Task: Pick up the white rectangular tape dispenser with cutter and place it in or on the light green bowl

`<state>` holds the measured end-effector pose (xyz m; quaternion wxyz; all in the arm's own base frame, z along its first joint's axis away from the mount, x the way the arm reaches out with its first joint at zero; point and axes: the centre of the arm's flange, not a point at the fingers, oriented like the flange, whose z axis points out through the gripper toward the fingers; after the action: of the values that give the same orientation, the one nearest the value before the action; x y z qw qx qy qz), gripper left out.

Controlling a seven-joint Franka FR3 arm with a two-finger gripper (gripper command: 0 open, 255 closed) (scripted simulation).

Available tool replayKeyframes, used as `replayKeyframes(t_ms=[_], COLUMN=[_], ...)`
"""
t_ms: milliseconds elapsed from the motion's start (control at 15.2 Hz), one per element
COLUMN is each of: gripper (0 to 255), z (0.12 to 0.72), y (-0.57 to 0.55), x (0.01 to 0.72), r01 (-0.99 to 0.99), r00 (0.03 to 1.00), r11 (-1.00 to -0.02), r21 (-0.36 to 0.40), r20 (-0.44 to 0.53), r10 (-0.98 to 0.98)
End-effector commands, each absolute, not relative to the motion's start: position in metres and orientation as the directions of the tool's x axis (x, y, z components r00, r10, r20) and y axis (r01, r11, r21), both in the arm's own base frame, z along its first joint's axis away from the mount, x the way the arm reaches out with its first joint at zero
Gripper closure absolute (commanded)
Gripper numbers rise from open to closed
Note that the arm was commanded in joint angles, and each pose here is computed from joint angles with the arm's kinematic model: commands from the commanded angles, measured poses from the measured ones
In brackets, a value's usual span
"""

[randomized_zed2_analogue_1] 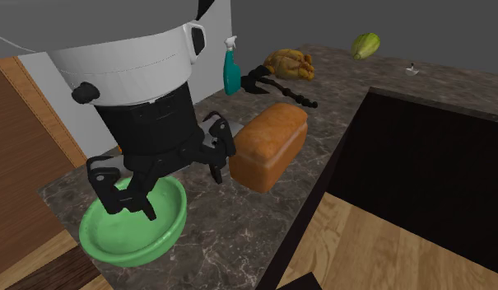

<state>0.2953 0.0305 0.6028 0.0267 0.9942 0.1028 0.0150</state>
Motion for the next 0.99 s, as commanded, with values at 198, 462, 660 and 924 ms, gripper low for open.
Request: replayKeyframes(t_ms=[198,462,660,924], gripper=[0,0,0,0], z=[0.592,0.577,0.566,0.550], y=[0.017,-0.003,-0.019,-0.043], x=[0.331,0.379,0.413,0.459], r01=[0.163,0.109,0.068,0.014], r00=[0.986,0.993,0.996,0.998], r11=[-0.986,-0.994,-0.998,-0.999], r21=[0.037,0.011,-0.009,-0.036], r20=[0.033,0.043,0.049,0.057], r10=[0.164,0.109,0.068,0.012])
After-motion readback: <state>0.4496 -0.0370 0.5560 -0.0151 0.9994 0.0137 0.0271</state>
